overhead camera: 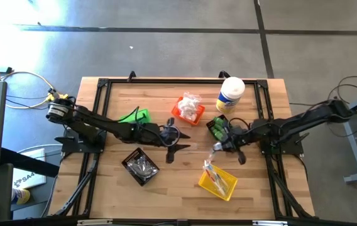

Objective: Pick & Place Travel size toiletries
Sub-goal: Put the blue toothbrush into the yellow bin

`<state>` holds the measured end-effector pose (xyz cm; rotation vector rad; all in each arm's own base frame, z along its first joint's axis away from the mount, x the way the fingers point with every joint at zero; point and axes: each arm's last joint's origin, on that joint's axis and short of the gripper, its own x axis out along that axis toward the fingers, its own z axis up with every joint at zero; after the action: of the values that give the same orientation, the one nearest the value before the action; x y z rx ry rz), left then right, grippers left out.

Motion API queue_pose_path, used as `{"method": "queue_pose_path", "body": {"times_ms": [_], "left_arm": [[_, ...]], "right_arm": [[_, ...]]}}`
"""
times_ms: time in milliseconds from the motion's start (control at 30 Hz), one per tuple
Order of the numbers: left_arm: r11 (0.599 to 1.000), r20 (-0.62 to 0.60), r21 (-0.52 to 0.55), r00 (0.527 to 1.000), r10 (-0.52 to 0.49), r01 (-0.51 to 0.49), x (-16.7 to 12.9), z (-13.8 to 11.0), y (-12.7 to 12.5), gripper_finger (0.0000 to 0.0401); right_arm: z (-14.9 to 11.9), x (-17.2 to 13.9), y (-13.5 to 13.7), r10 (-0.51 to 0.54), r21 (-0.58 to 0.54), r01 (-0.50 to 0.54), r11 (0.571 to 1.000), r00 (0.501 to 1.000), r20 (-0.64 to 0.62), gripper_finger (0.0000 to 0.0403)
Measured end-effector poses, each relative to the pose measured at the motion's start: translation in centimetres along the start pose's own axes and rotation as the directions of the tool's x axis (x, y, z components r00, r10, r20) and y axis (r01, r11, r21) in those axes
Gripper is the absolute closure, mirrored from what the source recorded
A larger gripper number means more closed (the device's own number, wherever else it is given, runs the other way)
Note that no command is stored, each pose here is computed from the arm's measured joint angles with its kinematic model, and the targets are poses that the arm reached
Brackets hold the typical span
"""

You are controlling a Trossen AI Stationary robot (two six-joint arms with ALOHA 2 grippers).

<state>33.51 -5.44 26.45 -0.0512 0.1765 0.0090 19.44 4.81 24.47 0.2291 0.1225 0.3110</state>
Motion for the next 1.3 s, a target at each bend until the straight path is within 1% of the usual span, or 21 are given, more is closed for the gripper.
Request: {"method": "queue_pose_path", "body": {"times_ms": [67, 200, 400, 467, 600, 800, 900, 1100, 1233, 1300], "left_arm": [[1.0, 0.002, 0.0, 1.0, 0.023, -0.023, 0.0, 0.0, 0.1, 0.0242], [1.0, -0.016, 0.004, 0.999, 0.028, -0.028, 0.0, -0.2, 0.1, 0.0242], [1.0, -0.019, 0.004, 0.999, 0.028, -0.028, 0.0, -0.2, 0.1, 0.0242], [1.0, -0.019, 0.001, 0.999, 0.028, -0.028, 0.0, -0.2, 0.1, 0.0242], [1.0, -0.018, 0.001, 0.999, 0.028, -0.028, 0.0, -0.2, 0.1, 0.0242], [1.0, -0.037, -0.01, 0.999, 0.026, -0.026, 0.0, -0.4, 0.1, 0.0242], [0.999, -0.071, -0.022, 0.997, 0.029, -0.031, 0.0, -0.7, 0.1, 0.0242], [0.999, -0.07, -0.023, 0.997, 0.029, -0.031, 0.0, -0.7, 0.1, 0.0242], [0.999, -0.067, -0.023, 0.997, 0.029, -0.031, 0.0, -0.7, 0.1, 0.0242], [0.999, -0.065, -0.024, 0.997, 0.029, -0.031, 0.0, -0.7, 0.1, 0.0242]], "right_arm": [[0.2, -0.4, 0.3, 0.022, 0.018, -0.022, 1.0, 1.0, -0.002, 0.0395], [0.3, -0.9, 0.8, 0.054, 0.022, -0.054, 0.998, 0.999, 0.001, 0.0395], [0.4, -0.9, 0.7, 0.041, -0.002, -0.041, 0.999, 0.999, 0.006, 0.0395], [0.4, -0.9, 0.6, 0.035, 0.027, -0.035, 0.999, 0.999, 0.007, 0.0395], [0.4, -0.9, 0.7, 0.068, 0.076, -0.067, 0.995, 0.998, -0.001, 0.0395], [0.1, -0.9, 1.1, 0.082, 0.163, -0.078, 0.984, 0.996, -0.019, 0.0395], [-0.2, -0.9, 1.3, 0.091, 0.218, -0.077, 0.973, 0.994, -0.055, 0.0395], [-1.3, -0.9, 1.7, 0.101, 0.329, -0.046, 0.943, 0.983, -0.152, 0.0395], [-1.9, -1.0, 2.2, 0.117, 0.363, -0.034, 0.931, 0.97, -0.211, 0.0394], [-2.3, -1.1, 2.4, 0.097, 0.374, -0.001, 0.928, 0.966, -0.24, 0.0394]]}}
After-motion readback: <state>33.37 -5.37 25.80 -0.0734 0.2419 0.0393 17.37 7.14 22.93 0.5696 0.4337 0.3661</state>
